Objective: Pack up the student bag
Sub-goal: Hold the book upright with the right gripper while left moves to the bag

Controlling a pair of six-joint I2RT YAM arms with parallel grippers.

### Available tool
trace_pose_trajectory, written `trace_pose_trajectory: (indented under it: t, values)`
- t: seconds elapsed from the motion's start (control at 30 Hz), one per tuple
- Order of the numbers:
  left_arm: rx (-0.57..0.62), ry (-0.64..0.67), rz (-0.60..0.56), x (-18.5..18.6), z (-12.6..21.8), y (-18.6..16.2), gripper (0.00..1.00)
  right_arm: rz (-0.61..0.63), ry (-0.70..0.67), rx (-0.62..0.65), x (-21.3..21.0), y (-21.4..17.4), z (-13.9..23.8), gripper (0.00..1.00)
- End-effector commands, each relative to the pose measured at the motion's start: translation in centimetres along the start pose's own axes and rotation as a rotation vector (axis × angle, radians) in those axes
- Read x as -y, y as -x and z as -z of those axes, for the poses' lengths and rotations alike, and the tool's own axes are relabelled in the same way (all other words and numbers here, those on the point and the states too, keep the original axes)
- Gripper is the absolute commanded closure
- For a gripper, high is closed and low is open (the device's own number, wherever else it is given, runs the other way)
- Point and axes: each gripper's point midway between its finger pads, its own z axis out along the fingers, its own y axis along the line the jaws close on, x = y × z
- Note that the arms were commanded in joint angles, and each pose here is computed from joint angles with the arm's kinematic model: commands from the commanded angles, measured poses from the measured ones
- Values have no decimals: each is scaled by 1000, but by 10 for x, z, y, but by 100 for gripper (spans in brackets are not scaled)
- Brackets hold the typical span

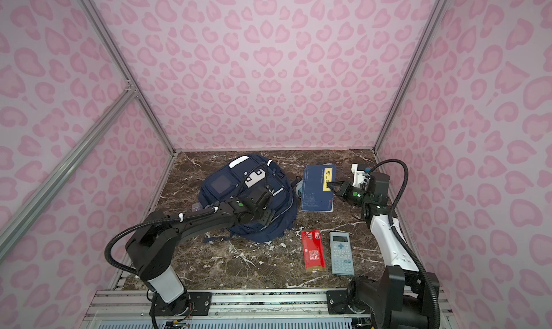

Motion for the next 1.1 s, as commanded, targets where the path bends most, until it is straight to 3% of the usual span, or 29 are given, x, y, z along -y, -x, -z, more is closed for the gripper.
trace_pose_trajectory:
  t: [0.0, 0.07, 0.1, 0.13, 0.2, 0.23, 0.43, 0.57, 0.77, 0.87, 1.07]
  values:
    - [-28, 69, -57, -6, -12, -3, 18, 22, 9, 3, -7, 1, -4, 100]
    - [-29, 75, -60, -4, -19, -1, 20, 19, -3, 4, -6, -1, -5, 100]
    - [-26, 85, -62, -5, -20, 1, 29, 8, -12, 8, -4, -2, -6, 100]
    - [-16, 98, -59, -8, -17, 5, 42, -11, -26, 16, -2, -4, -6, 100]
    - [37, 108, -35, -13, -1, 21, 82, -65, -61, 37, 5, -9, -7, 100]
    - [68, 96, -11, -17, 9, 30, 96, -85, -73, 48, 7, -12, -6, 100]
    - [260, -98, 160, -39, 80, 83, 97, -162, -75, 219, 4, -27, -1, 100]
    - [342, -178, 187, -47, 112, 104, 97, -130, -100, 164, -4, -43, -19, 100]
    - [400, -207, 236, -59, 130, 114, 97, -125, 101, 1, -52, -77, -91, 100]
    - [410, -243, 254, -58, 134, 117, 97, -134, 131, -78, -64, -96, -135, 100]
    - [410, -236, 274, -60, 134, 120, 97, -100, 138, -107, -80, -110, -220, 100]
